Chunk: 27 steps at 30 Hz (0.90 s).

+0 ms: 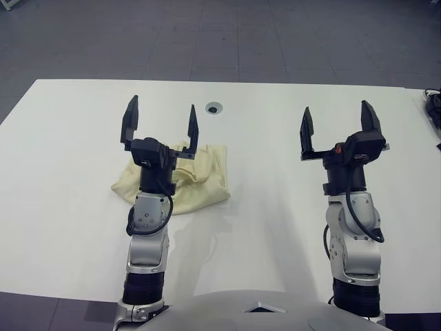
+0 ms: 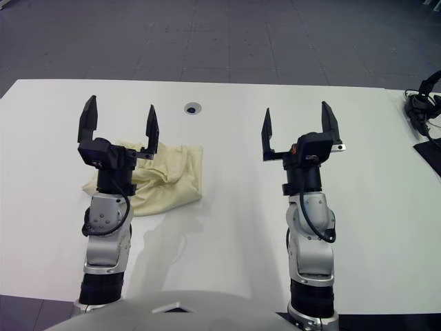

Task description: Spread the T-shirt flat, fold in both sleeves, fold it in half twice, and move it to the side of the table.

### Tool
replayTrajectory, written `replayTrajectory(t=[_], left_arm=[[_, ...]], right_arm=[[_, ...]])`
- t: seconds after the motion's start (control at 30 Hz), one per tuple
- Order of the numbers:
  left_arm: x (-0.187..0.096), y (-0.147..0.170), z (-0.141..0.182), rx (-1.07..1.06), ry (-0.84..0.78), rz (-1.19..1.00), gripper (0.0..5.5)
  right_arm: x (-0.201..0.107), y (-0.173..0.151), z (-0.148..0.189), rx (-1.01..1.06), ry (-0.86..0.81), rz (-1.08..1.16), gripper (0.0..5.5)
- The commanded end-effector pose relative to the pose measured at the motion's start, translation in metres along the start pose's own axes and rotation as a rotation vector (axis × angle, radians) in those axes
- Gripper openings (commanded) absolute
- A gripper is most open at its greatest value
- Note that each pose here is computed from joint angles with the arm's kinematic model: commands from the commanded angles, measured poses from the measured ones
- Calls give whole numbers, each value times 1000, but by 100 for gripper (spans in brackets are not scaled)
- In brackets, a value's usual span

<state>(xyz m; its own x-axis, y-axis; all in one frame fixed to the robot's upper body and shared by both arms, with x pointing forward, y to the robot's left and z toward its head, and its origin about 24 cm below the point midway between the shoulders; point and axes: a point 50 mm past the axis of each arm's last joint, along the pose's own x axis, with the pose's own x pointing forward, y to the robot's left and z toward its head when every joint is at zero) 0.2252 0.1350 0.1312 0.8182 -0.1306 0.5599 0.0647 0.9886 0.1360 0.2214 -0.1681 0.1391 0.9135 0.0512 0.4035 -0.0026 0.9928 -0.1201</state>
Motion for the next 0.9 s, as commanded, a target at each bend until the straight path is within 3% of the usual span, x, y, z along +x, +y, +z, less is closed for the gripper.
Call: replayTrajectory(t=[0.03,0.17,0.3,0.5,0.73,0.9], left_arm=[[2,0,-1,-3,-2,-9,539],[5,6,-4,19,9,5,539],[20,39,-18,84,137,41,539],[39,71,-30,294,193,-129,539],[18,142,-74,717,424,-210,539],[-2,159,-99,877,530,-271,539]], right_arm=[[0,-2,2,-8,-5,-6,540],[0,-2,3,-11,-6,-7,540],[4,-3,-3,-14,6,-12,540],[2,0,-4,-13,8,-19,540],[3,3,-5,-4,8,-12,540],[4,5,-7,-4,10,-5,540]])
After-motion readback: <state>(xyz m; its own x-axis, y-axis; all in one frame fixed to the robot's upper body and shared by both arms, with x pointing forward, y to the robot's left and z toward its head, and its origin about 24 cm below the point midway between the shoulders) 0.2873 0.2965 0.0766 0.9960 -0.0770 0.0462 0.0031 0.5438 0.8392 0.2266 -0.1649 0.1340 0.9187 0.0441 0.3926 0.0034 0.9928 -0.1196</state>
